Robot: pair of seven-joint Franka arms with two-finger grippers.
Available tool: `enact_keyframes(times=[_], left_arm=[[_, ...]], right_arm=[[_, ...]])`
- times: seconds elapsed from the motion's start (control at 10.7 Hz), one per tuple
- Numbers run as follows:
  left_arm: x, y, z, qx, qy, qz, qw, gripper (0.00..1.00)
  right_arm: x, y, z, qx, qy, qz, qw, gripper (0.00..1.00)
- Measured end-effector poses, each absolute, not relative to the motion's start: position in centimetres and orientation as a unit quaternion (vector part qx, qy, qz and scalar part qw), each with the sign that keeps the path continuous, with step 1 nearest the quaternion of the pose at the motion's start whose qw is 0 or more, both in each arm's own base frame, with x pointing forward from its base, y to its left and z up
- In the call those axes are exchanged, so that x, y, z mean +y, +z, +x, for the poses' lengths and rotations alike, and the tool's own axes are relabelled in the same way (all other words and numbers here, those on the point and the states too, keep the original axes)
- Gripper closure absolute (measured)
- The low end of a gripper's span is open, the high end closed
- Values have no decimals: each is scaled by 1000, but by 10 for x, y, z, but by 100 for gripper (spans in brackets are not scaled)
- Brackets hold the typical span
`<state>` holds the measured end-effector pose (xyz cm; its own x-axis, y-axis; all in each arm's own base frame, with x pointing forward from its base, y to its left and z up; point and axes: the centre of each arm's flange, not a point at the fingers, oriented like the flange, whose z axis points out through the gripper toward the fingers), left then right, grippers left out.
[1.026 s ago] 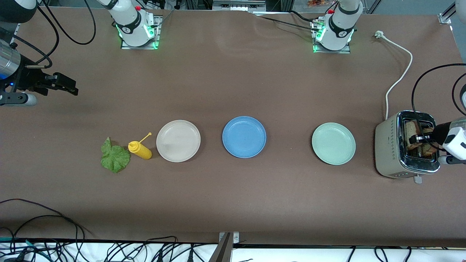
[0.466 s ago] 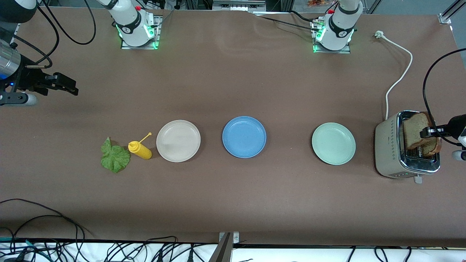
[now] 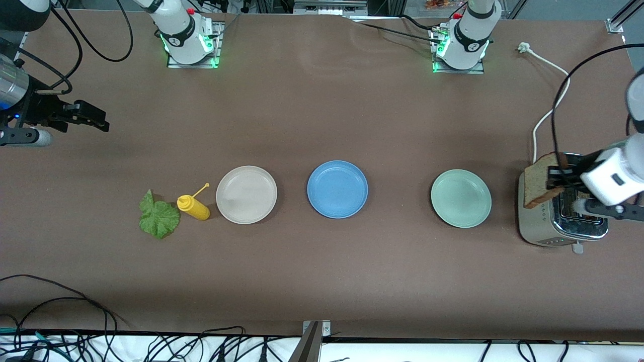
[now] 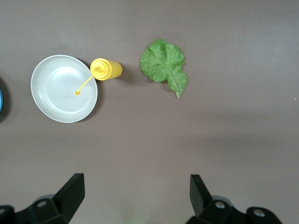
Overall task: Make sandwich in blue plate with both arms
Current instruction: 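Carry the bread slice with the left gripper onto the blue plate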
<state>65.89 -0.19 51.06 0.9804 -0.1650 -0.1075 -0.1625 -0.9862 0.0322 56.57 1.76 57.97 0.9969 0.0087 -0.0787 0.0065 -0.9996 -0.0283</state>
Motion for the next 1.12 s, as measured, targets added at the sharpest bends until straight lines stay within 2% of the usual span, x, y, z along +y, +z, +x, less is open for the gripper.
enact_keyframes(times=[0.19, 0.47, 0.65, 0.93, 1.12], left_arm=[[-59, 518, 657, -120, -48, 991, 20, 90], [-153, 503, 645, -143, -71, 982, 99, 90], [-217, 460, 640, -138, -114, 970, 167, 90], [-277, 404, 646, -86, -154, 932, 316, 90], [-309, 352, 649, -67, -160, 926, 336, 90]], right_arm=[[18, 579, 566, -4, 40, -999, 14, 0], [18, 579, 566, -4, 40, -999, 15, 0], [18, 579, 566, -4, 40, -999, 15, 0], [18, 578, 566, -4, 40, -999, 15, 0], [18, 578, 567, -4, 38, -999, 15, 0]])
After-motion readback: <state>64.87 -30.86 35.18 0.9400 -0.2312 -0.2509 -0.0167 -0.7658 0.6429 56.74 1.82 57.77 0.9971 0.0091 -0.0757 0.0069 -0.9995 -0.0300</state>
